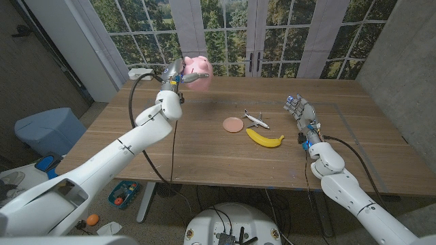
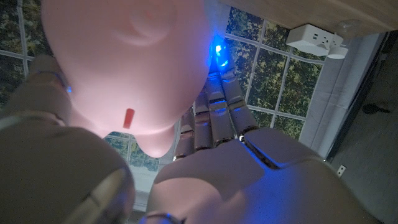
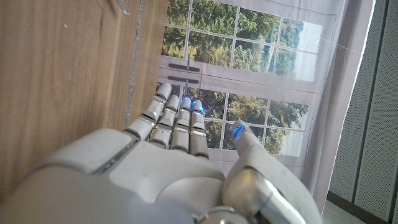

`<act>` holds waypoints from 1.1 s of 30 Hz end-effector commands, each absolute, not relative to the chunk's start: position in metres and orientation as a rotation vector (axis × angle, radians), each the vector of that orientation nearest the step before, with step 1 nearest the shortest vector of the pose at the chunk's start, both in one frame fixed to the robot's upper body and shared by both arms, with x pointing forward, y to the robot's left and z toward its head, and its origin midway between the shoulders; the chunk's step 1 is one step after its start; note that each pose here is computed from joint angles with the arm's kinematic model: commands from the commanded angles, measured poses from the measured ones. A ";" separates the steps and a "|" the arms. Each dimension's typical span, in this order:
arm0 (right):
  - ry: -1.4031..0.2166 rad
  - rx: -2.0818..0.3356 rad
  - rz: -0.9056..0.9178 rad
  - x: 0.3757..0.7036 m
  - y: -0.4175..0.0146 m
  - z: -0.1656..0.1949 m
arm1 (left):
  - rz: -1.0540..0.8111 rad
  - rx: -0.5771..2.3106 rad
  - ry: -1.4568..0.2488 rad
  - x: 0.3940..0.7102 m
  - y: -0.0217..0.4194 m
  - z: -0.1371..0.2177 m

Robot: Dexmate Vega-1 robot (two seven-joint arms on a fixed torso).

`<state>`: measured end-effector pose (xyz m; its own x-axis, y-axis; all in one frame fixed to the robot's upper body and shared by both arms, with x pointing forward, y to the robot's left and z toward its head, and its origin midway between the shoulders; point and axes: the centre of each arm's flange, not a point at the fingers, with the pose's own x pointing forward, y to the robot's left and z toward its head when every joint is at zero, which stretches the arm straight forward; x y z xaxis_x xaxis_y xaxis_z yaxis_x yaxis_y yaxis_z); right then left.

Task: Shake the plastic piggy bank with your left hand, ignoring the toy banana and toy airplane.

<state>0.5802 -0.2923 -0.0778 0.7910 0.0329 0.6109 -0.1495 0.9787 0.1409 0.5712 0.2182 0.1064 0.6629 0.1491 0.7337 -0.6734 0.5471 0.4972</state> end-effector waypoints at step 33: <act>-0.663 0.190 0.094 0.569 -0.296 -0.083 | 0.227 0.648 -0.692 0.561 0.228 0.109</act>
<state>0.5751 -0.2930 -0.0803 0.7890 0.0303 0.6137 -0.1486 0.9785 0.1428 0.5621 0.2265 0.1018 0.6815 0.2342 0.6934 -0.6497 0.6298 0.4258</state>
